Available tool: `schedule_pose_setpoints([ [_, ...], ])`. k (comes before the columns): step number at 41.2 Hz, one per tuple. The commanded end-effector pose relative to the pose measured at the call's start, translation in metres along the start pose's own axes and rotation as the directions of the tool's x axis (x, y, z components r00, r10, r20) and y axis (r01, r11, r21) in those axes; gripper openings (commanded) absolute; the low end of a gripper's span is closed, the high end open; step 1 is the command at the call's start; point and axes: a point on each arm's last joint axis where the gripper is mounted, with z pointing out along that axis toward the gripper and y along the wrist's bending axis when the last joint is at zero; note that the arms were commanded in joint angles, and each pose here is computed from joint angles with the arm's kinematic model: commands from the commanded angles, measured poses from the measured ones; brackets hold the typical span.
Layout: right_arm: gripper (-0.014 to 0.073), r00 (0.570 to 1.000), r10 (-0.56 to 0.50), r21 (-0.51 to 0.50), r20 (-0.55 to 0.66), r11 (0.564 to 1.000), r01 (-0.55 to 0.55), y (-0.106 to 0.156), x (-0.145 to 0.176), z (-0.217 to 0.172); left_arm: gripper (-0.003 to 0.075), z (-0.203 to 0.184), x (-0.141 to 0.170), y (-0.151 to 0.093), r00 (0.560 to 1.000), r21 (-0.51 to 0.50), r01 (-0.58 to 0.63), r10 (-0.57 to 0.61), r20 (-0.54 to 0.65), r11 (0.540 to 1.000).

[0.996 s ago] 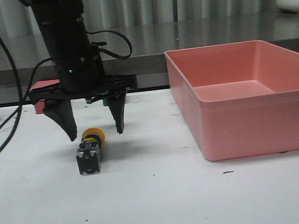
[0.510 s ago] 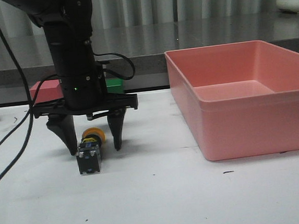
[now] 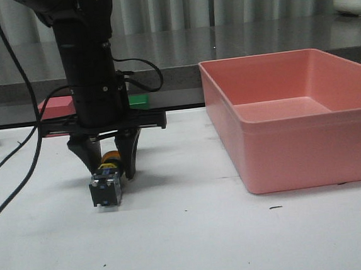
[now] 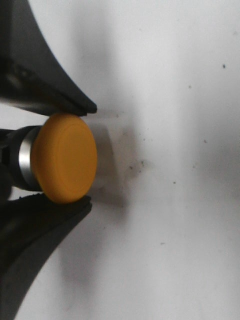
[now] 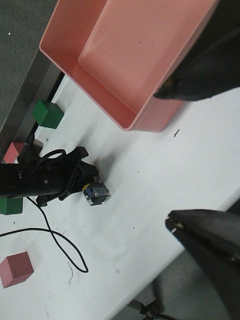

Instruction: Place and stand button with both arms

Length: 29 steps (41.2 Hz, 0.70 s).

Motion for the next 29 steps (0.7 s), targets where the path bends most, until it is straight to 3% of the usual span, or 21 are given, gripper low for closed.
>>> schedule_pose_setpoints([
  [1, 0.0489, 0.996, -0.005, 0.006, 0.087, 1.0, 0.004, -0.001, -0.013, -0.004, 0.0218, -0.054, -0.002, 0.001, 0.993, 0.046, -0.062, 0.056, 0.106, 0.997],
  [7, 0.0489, 0.996, -0.005, 0.006, 0.087, 1.0, 0.004, -0.001, -0.013, -0.004, 0.0218, -0.082, 0.0, 0.022, 0.985, 0.048, -0.087, 0.079, 0.153, 0.995],
  [15, 0.0489, 0.996, -0.005, 0.006, 0.087, 1.0, 0.004, -0.001, -0.013, -0.004, 0.0218, -0.113, 0.016, 0.068, 0.959, 0.075, -0.097, 0.073, 0.274, 0.992],
  [21, 0.0489, 0.996, -0.005, 0.006, 0.087, 1.0, 0.004, -0.001, -0.013, -0.004, 0.0218, -0.124, 0.037, 0.097, 0.916, 0.116, -0.127, 0.072, 0.394, 0.985],
  [29, 0.0489, 0.996, -0.005, 0.006, 0.087, 1.0, 0.004, -0.001, -0.013, -0.004, 0.0218, -0.127, 0.064, 0.126, 0.833, 0.067, -0.126, 0.069, 0.549, 0.99],
])
